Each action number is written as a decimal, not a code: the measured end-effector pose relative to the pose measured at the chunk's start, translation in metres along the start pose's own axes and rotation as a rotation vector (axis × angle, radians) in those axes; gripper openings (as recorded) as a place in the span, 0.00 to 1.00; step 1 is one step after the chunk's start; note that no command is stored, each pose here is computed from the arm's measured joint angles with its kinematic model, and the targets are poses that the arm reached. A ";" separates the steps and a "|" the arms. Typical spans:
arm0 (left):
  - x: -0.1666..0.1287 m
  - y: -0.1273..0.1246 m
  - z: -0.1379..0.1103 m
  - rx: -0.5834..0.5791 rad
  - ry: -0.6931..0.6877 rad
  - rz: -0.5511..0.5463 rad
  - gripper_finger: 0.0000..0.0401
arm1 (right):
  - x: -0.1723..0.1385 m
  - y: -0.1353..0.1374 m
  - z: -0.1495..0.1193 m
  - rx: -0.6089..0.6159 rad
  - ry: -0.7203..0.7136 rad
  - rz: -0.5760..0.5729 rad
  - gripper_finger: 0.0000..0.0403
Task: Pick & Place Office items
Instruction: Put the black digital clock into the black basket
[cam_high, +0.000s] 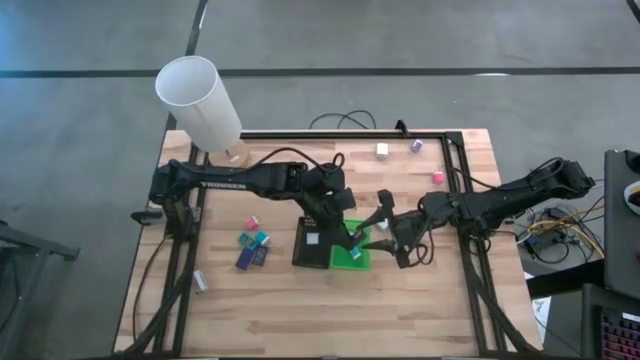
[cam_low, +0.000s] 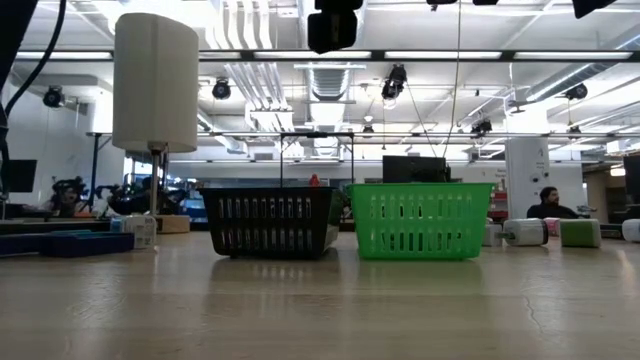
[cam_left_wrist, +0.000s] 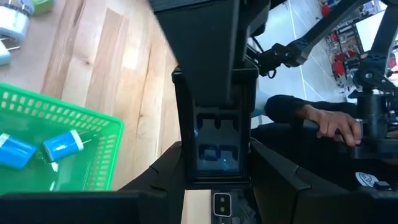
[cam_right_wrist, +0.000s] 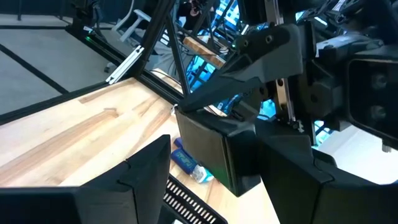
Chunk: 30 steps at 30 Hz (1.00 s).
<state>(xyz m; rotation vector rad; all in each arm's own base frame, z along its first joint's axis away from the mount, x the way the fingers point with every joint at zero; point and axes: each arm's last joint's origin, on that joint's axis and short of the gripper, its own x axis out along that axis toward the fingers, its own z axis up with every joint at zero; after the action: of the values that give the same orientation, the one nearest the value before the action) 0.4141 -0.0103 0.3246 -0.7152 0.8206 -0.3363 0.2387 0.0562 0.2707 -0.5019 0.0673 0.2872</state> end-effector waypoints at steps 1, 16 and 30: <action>-0.001 -0.001 0.001 0.002 -0.002 -0.002 0.35 | 0.000 0.000 0.000 0.000 -0.002 -0.001 0.56; -0.003 -0.002 0.002 0.019 -0.005 -0.011 0.35 | 0.000 0.000 0.001 0.025 -0.017 -0.003 0.54; -0.003 0.001 0.000 0.004 0.015 -0.020 0.35 | 0.001 0.001 -0.001 -0.009 -0.002 0.008 0.15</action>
<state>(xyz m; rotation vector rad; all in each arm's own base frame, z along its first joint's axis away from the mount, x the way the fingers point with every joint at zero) 0.4122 -0.0079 0.3250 -0.7178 0.8273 -0.3617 0.2388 0.0570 0.2692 -0.5101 0.0663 0.2954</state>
